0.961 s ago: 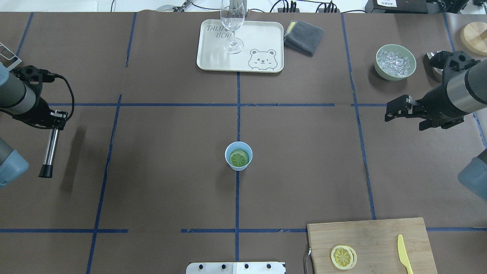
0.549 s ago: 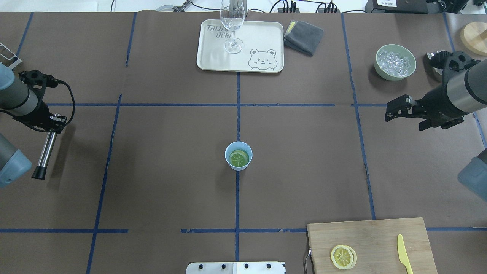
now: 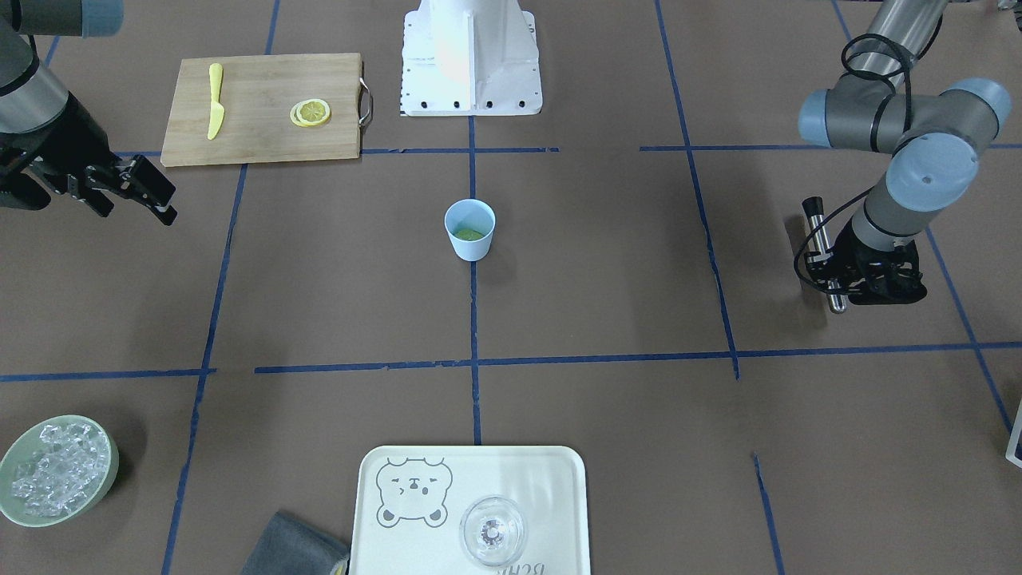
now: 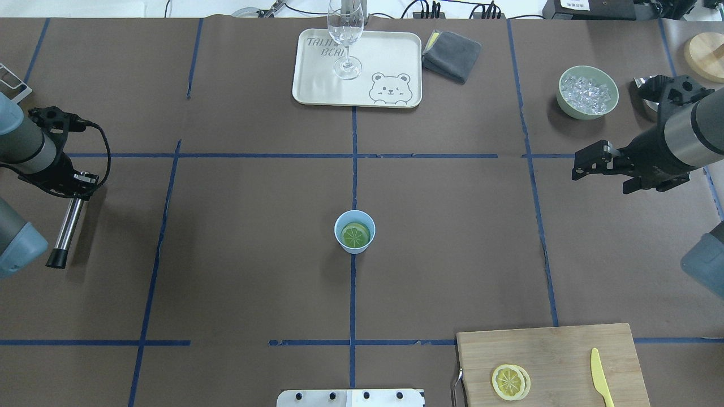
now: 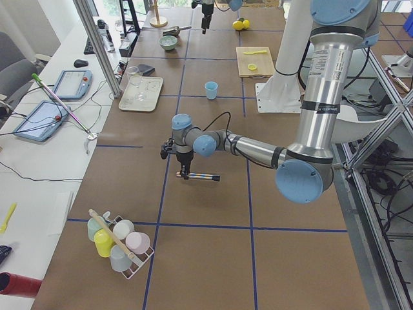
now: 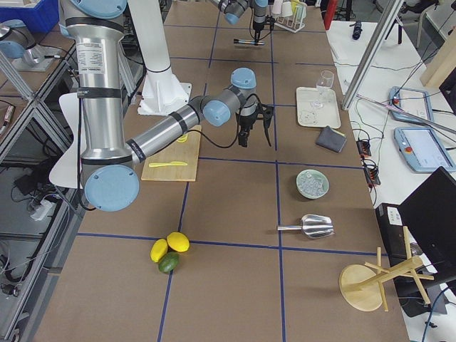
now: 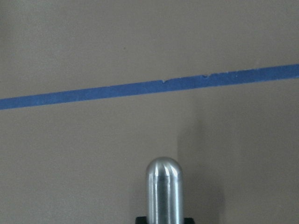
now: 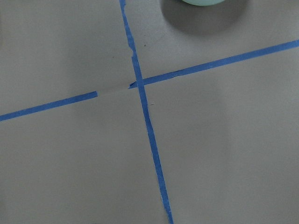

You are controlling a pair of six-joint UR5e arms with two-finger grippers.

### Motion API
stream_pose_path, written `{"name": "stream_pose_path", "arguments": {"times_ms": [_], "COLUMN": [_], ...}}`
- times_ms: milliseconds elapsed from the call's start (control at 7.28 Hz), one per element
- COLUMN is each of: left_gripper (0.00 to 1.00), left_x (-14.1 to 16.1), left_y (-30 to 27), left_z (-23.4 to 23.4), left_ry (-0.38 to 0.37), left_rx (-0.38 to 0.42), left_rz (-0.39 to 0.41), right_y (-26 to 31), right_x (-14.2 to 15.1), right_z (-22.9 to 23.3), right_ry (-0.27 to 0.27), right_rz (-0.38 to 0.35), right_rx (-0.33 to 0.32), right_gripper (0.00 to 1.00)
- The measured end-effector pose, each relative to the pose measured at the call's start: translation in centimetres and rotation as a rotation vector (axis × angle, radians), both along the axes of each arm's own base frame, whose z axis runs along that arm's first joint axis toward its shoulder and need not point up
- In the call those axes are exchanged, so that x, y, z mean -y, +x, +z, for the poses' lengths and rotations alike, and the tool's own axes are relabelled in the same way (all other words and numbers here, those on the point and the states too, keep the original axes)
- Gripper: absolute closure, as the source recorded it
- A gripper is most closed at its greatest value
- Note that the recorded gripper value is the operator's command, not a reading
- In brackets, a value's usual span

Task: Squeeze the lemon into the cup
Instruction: 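Lower the muddler onto the table at its starting spot and open the left gripper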

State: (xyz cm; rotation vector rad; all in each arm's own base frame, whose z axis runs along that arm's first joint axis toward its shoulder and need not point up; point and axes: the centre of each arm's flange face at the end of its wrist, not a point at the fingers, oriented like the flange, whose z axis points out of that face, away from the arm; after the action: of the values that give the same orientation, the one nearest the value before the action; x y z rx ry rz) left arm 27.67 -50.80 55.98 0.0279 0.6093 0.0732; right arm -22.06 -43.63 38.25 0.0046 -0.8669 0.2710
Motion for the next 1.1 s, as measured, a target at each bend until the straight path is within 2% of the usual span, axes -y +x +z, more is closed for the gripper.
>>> {"name": "stream_pose_path", "arguments": {"times_ms": [1099], "left_gripper": [1.0], "left_x": [-0.12], "left_y": [0.09], "left_z": [0.91], "left_ry": [-0.04], "left_rx": [0.002], "left_rz": [-0.014], "right_y": [0.06], "right_x": [-0.08], "right_z": [-0.23], "right_ry": [0.001], "right_rz": [0.002], "right_rx": [0.003], "right_gripper": [0.0]}}
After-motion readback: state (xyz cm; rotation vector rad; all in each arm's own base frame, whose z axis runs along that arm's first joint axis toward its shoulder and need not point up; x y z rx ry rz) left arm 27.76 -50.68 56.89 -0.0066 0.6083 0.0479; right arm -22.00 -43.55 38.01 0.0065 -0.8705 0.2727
